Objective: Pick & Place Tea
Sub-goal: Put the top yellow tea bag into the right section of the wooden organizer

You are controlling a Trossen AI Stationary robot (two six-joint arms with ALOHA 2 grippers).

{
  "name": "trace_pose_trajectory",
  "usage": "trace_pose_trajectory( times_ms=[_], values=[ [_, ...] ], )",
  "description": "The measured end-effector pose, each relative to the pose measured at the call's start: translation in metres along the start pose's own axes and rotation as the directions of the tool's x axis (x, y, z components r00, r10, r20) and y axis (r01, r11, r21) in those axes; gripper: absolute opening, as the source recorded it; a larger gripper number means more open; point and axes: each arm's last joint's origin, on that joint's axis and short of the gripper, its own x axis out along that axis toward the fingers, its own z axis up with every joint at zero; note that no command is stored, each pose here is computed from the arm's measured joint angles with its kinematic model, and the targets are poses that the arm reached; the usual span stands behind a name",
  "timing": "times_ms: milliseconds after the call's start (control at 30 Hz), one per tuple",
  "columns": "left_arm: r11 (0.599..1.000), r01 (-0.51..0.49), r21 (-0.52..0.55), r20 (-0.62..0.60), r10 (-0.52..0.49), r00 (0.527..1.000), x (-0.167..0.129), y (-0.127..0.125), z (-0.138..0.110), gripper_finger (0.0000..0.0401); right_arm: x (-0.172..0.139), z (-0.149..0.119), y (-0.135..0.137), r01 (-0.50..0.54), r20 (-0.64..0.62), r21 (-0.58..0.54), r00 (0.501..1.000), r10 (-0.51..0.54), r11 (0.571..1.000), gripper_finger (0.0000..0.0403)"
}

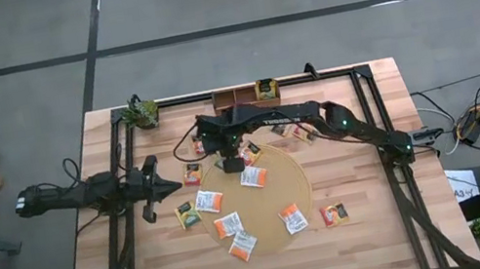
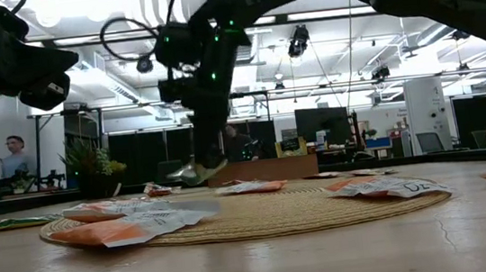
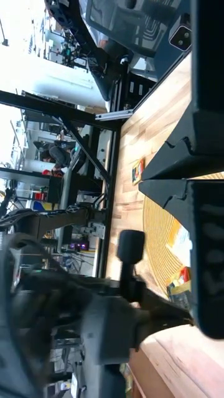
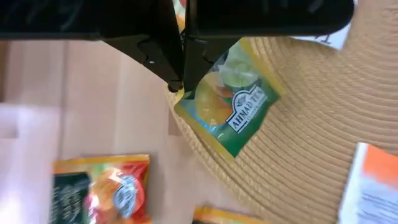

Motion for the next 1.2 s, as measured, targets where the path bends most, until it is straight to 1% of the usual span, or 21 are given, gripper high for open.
trace_pose_trajectory(
  times_ms=[67,267,367,433,667,900,1033,1200],
  values=[
    [1.000,0.000,0.000,0.000,0.000,1.000,0.000,0.000,0.000,0.0000,-0.009,0.001,0.000,0.003,0.013,0.000,1.000,-0.003,1.000,0.0008],
    [1.000,0.000,0.000,0.000,0.000,1.000,0.000,0.000,0.000,0.0000,-0.038,-0.003,0.001,0.000,0.000,0.001,1.000,0.000,1.000,0.0008],
    [1.000,0.000,0.000,0.000,0.000,1.000,0.000,0.000,0.000,0.0000,-0.053,-0.004,0.000,0.032,0.006,-0.001,0.999,-0.032,0.999,0.0008],
    [1.000,0.000,0.000,0.000,0.000,1.000,0.000,0.000,0.000,0.0000,-0.063,-0.005,-0.003,0.058,0.013,-0.006,0.998,-0.058,0.998,0.0008],
    [1.000,0.000,0.000,0.000,0.000,1.000,0.000,0.000,0.000,0.0000,-0.091,-0.015,-0.019,0.077,-0.001,0.012,0.997,-0.077,0.997,0.0008],
    [1.000,0.000,0.000,0.000,0.000,1.000,0.000,0.000,0.000,0.0000,-0.110,-0.029,-0.047,0.101,-0.008,0.015,0.995,-0.100,0.995,0.0008],
    [1.000,0.000,0.000,0.000,0.000,1.000,0.000,0.000,0.000,0.0000,-0.122,-0.040,-0.070,0.123,-0.005,0.014,0.992,-0.123,0.992,0.0008],
    [1.000,0.000,0.000,0.000,0.000,1.000,0.000,0.000,0.000,0.0000,-0.129,-0.057,-0.098,0.134,-0.040,-0.002,0.990,-0.134,0.991,0.0008]
  ],
)
